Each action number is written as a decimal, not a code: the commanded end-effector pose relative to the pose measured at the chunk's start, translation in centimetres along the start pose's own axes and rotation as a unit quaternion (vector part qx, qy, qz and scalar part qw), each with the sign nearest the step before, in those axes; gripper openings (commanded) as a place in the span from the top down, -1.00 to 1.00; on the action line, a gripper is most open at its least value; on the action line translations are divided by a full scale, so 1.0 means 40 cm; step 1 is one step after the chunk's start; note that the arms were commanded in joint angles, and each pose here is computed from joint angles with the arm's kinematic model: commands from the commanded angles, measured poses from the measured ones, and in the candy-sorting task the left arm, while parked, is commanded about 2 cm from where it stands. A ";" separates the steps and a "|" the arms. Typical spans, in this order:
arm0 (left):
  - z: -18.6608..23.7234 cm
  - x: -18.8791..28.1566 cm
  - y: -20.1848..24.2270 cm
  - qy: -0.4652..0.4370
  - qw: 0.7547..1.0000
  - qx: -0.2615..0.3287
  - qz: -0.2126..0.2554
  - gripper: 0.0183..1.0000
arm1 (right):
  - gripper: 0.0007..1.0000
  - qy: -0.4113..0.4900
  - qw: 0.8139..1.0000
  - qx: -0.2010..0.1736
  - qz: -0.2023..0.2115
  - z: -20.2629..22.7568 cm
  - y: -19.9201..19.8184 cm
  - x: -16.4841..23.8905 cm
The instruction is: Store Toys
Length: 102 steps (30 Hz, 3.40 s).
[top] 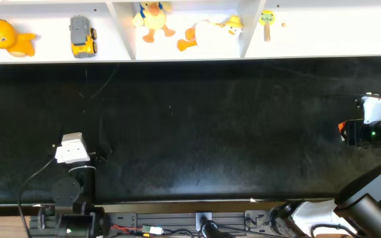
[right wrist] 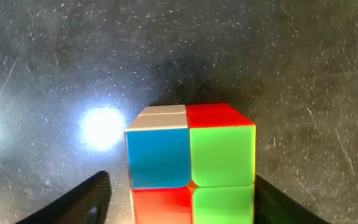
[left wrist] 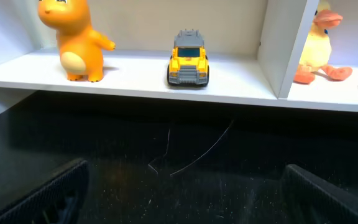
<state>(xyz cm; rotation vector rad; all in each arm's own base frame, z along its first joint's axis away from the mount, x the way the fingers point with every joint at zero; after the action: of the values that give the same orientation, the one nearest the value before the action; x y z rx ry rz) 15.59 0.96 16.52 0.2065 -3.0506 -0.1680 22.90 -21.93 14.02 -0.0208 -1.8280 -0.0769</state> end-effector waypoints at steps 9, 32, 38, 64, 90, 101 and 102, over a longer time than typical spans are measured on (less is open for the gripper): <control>0.000 0.001 0.004 -0.003 1.000 -0.010 -0.008 -1.00 | 0.15 -0.007 1.000 -0.003 0.005 -0.016 -0.007 0.006; 0.000 0.001 0.004 -0.003 1.000 -0.010 -0.008 -1.00 | 0.18 -0.112 0.991 0.000 0.080 -0.081 0.015 0.134; 0.000 0.001 0.004 -0.003 1.000 -0.010 -0.008 -1.00 | 0.18 -0.144 0.985 0.041 0.090 -0.141 0.057 0.139; 0.000 0.001 0.004 -0.003 1.000 -0.010 -0.008 -1.00 | 0.21 -0.289 0.949 0.040 0.119 -0.320 0.093 0.246; 0.000 0.001 0.004 -0.003 1.000 -0.010 -0.008 -1.00 | 0.27 -0.280 0.958 0.033 0.059 -0.484 0.153 0.146; 0.000 0.001 0.004 -0.003 1.000 -0.010 -0.008 -0.99 | 0.27 -0.270 0.961 0.032 0.049 -0.502 0.159 0.093; 0.000 0.001 0.004 -0.003 1.000 -0.010 -0.008 -1.00 | 0.26 -0.271 0.961 0.030 0.048 -0.503 0.160 0.093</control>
<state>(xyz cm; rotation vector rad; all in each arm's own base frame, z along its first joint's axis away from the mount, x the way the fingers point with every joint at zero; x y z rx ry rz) 15.59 0.96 16.52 0.2065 -3.0506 -0.1680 40.78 -16.93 21.99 -0.1000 -2.3329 0.0668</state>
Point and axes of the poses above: each gripper's point midway between its finger pads, its own x axis back along the fingers, its own y axis along the line the jaws close on, z = x × y, the point moved 9 cm from there along x, back along the fingers, and after that the axes turned 7 degrees about -x, right-handed, at the moved point
